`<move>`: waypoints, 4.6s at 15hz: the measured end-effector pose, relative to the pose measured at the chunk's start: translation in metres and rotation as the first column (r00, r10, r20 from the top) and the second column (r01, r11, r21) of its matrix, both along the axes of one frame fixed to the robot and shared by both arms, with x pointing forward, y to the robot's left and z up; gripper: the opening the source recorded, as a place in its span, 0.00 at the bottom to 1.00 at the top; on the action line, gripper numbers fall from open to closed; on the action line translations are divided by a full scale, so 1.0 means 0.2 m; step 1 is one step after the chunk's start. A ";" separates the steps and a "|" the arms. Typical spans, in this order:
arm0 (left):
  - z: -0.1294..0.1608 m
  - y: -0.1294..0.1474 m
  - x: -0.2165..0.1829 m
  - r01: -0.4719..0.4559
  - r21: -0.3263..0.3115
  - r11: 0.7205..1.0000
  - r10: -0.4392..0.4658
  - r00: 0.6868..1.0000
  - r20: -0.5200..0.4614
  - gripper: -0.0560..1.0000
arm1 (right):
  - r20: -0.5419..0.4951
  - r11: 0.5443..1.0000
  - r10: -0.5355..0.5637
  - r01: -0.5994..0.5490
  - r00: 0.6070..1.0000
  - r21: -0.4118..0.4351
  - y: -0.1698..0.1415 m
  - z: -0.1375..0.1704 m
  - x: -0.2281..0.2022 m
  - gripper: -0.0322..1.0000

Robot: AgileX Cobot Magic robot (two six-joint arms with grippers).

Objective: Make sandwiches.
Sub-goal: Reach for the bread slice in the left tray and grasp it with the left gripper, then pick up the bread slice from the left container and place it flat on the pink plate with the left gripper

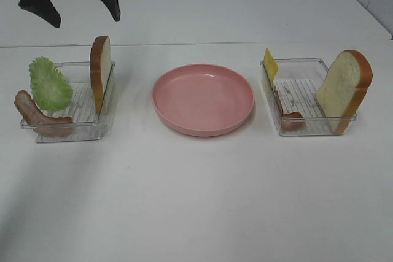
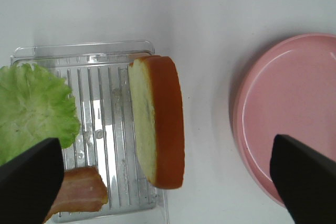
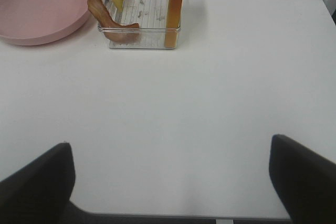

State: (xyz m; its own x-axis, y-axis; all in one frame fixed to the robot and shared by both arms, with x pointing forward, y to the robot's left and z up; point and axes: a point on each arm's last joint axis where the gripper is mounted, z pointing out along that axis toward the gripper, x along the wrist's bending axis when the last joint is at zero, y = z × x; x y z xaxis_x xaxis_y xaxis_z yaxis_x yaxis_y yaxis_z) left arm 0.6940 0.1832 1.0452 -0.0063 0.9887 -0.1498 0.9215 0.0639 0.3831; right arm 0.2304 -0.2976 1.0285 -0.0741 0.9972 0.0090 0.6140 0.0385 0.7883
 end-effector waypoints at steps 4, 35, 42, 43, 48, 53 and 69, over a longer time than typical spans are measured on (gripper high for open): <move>-0.22 -0.02 0.07 0.000 0.018 1.000 0.001 0.998 -0.069 0.99 | 0.001 1.000 0.000 0.000 1.000 0.000 0.00 0.00 0.00 0.97; -0.23 -0.03 0.11 -0.009 0.012 1.000 0.011 0.991 -0.134 0.25 | 0.003 1.000 0.000 0.000 1.000 0.001 0.00 0.00 0.00 0.97; 0.15 -0.09 0.13 0.011 -0.152 0.988 -0.002 0.998 0.057 0.25 | 0.003 1.000 0.000 0.000 1.000 0.001 0.00 0.00 0.00 0.97; 0.16 -0.10 0.13 0.016 -0.175 0.984 -0.006 0.998 0.058 0.25 | 0.003 1.000 0.000 0.000 1.000 0.001 0.00 0.00 0.00 0.97; 0.21 -0.21 0.10 0.120 -0.405 0.906 -0.105 0.993 0.060 0.25 | 0.003 1.000 0.000 0.000 1.000 0.001 0.00 0.00 0.00 0.97; 0.16 -0.38 0.09 0.238 -0.545 0.804 -0.225 0.970 0.093 0.25 | 0.003 1.000 0.000 0.000 1.000 0.001 0.00 0.00 0.00 0.97; -0.50 -0.52 0.25 0.090 -0.637 0.766 -0.184 0.979 -0.083 0.25 | 0.003 1.000 0.001 -0.001 1.000 0.002 0.00 0.00 0.00 0.97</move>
State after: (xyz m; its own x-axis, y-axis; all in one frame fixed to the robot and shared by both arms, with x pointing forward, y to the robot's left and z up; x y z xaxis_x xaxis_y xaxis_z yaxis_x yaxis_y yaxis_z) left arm 0.7446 0.0789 0.9449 0.0557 0.6658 -0.7441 0.9776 0.1150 0.1762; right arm 0.2305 -0.2975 1.0287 -0.0751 0.9971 0.0107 0.6117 0.0376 0.7902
